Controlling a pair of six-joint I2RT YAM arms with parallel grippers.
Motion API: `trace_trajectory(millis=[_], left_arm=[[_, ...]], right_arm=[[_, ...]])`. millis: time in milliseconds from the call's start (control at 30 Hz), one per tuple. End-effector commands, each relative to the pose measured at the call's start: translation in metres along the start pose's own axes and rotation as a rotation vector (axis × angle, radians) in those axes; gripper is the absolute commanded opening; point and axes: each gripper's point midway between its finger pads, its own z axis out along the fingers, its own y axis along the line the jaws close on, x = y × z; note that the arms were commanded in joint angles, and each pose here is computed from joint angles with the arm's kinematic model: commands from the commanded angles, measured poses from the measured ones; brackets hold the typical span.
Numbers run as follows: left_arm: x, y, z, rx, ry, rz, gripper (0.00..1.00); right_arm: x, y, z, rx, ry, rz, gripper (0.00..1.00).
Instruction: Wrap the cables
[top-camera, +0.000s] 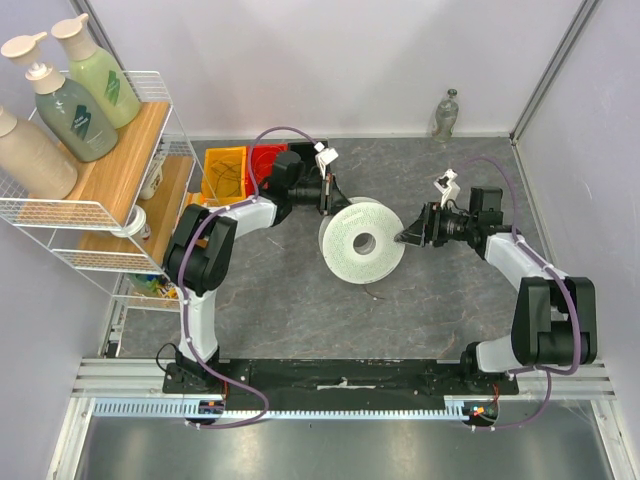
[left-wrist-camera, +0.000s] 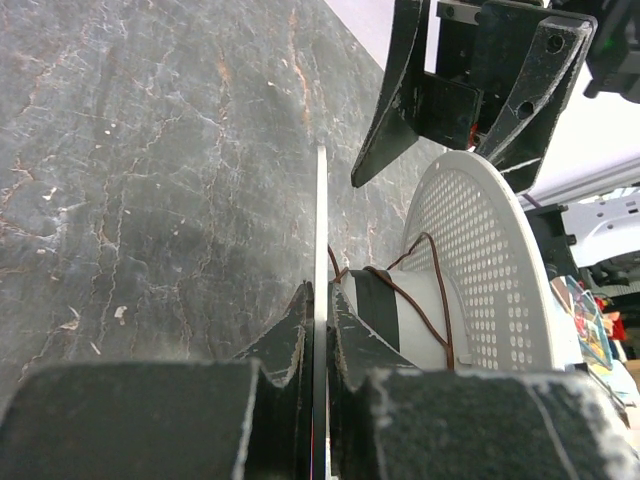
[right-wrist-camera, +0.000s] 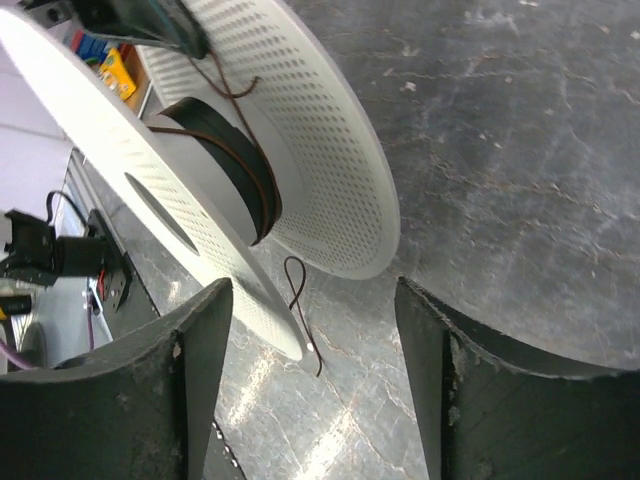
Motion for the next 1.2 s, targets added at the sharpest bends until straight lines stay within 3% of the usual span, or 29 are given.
trace_trajectory(millis=[0,233,367,500,600,667,800,1000,1167], left_arm=[[-0.022,-0.022,0.000,0.099,-0.014,0.021,0.02],[-0.022,-0.023,0.002,0.126,-0.001,0.010,0.02],[-0.021,-0.018,0.005,0.125,0.001,-0.002,0.02],[-0.023,-0.016,0.007,0.130,0.003,-0.011,0.02],[-0.024,-0.013,0.008,0.120,0.004,-0.011,0.02],[-0.024,-0.008,0.006,0.104,0.002,-0.012,0.07],[-0.024,-0.002,0.004,0.076,0.001,-0.018,0.22],[-0.033,0.016,-0.010,-0.006,-0.034,-0.018,0.57],[-0.040,0.033,-0.020,-0.083,-0.057,-0.012,0.71]], right_arm=[[-0.011,0.018,0.005,-0.158,-0.027,-0.137,0.71],[-0.001,0.027,0.008,-0.215,0.004,-0.130,0.59],[0.001,0.026,0.009,-0.222,0.015,-0.117,0.48],[0.001,0.024,0.011,-0.224,0.023,-0.103,0.29],[0.002,0.021,0.013,-0.227,0.035,-0.084,0.10],[0.001,0.019,0.014,-0.227,0.041,-0.071,0.00],[-0.001,0.018,0.015,-0.225,0.042,-0.060,0.00],[-0.007,0.013,0.014,-0.227,0.032,-0.047,0.00],[-0.013,0.002,0.013,-0.224,0.022,-0.022,0.00]])
